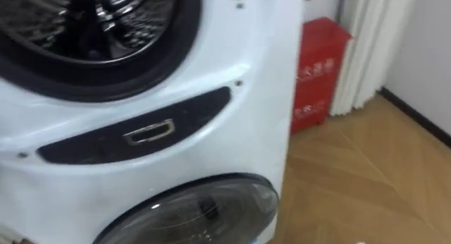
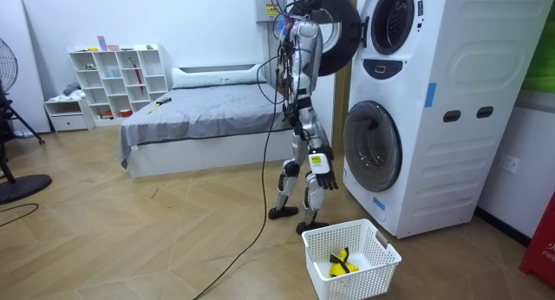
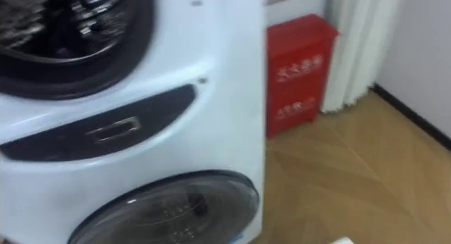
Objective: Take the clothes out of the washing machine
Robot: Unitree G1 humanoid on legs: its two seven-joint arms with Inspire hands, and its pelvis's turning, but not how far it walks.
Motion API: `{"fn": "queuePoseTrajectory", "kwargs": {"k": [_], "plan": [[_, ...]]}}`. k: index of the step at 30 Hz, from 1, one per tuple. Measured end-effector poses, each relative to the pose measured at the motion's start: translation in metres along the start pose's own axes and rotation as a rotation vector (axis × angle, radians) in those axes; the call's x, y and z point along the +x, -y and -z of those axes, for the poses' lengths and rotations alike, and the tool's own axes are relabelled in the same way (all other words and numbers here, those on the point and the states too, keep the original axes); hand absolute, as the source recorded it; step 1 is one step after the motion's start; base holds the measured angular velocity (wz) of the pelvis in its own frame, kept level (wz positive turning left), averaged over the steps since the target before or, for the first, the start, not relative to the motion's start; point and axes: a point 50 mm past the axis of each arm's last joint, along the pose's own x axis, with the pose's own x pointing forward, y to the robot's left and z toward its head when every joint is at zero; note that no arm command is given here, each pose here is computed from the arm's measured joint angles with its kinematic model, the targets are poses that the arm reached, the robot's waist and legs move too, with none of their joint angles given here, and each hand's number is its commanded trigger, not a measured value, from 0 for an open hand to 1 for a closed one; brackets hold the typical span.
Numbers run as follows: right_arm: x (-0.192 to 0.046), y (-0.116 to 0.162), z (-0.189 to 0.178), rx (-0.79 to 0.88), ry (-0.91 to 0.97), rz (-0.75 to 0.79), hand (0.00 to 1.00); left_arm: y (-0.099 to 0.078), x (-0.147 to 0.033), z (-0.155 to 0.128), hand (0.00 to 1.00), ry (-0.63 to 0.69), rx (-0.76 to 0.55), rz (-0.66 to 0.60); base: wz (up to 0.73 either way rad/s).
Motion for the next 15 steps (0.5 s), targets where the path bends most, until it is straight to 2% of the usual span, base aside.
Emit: {"fn": "queuePoseTrajectory", "kwargs": {"k": [6,15], "plan": [[-0.001,-0.004,0.014,-0.117,-0.068,-0.013,0.00,-0.002,0.000,0.001,0.00,-0.011,-0.047,-0.034,0.34],[0.000,-0.011,0.018,-0.218,-0.093,-0.062,0.00,-0.011,-0.001,0.005,0.00,-0.022,-0.109,-0.072,0.11]]}}
